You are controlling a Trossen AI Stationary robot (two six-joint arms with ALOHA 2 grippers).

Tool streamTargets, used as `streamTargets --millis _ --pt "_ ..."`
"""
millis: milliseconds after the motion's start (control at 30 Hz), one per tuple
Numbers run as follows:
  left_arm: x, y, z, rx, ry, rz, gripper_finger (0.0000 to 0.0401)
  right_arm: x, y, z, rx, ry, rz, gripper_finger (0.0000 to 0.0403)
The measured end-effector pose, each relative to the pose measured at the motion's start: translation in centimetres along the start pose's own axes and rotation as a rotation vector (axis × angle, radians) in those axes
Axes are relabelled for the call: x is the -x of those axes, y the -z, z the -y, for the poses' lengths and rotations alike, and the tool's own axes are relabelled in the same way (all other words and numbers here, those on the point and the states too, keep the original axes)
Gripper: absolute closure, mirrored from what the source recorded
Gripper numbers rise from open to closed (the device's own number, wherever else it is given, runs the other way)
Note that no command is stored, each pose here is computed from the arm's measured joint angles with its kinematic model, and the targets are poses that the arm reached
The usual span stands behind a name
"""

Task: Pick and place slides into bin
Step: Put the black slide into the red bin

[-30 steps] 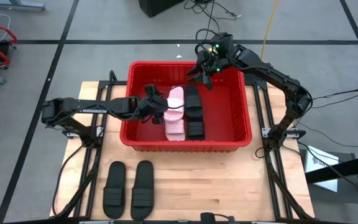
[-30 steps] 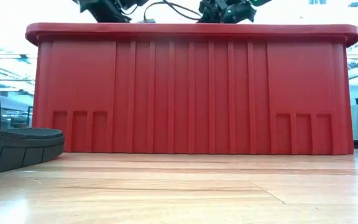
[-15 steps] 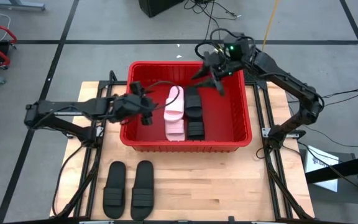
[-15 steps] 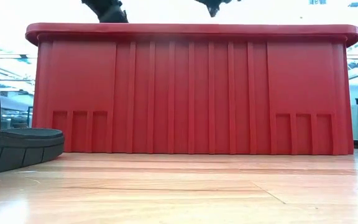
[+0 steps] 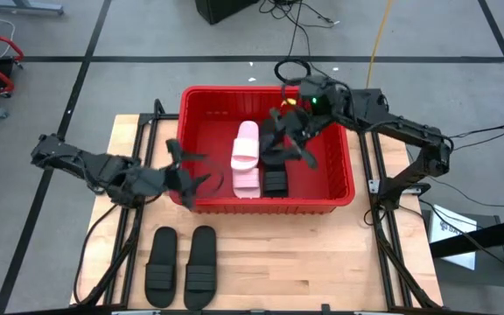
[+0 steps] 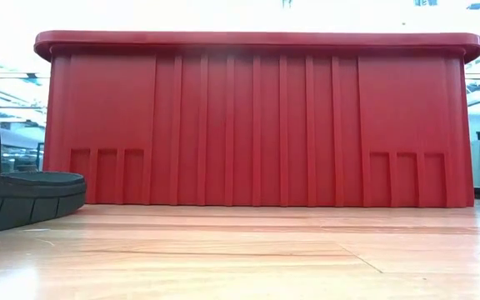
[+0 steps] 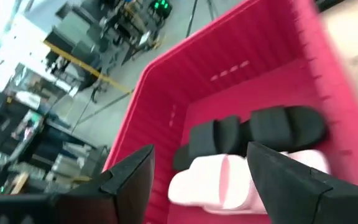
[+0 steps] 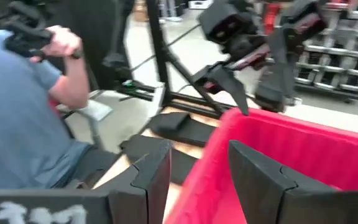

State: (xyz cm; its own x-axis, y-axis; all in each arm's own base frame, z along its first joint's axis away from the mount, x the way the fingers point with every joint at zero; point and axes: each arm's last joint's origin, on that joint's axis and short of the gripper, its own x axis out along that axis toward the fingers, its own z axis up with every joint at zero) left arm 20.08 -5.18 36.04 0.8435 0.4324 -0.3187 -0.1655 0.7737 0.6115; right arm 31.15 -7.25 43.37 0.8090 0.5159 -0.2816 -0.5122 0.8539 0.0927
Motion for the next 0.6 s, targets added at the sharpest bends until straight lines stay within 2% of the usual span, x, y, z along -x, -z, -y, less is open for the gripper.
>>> streamTargets --millis 167,333,500,600 --pt "2.3 -0.8 2.1 0.005 0.025 0.062 0.0139 -3.2 0.3 -2.9 0.049 -0.124 -0.004 0.025" --pt "5.0 -0.8 4.2 0.027 0.121 0.11 0.0139 -6.1 1.4 -5.4 0.083 -0.223 -0.022 0.025" --pt "7.3 -1.0 6.3 0.048 0.218 0.169 0.0139 -9.0 3.1 -7.7 0.14 -0.222 -0.035 0.025" --pt "8.3 -1.4 7.8 0.028 0.195 0.205 0.0139 -10.3 3.6 -9.0 0.187 -0.227 0.0 0.025"
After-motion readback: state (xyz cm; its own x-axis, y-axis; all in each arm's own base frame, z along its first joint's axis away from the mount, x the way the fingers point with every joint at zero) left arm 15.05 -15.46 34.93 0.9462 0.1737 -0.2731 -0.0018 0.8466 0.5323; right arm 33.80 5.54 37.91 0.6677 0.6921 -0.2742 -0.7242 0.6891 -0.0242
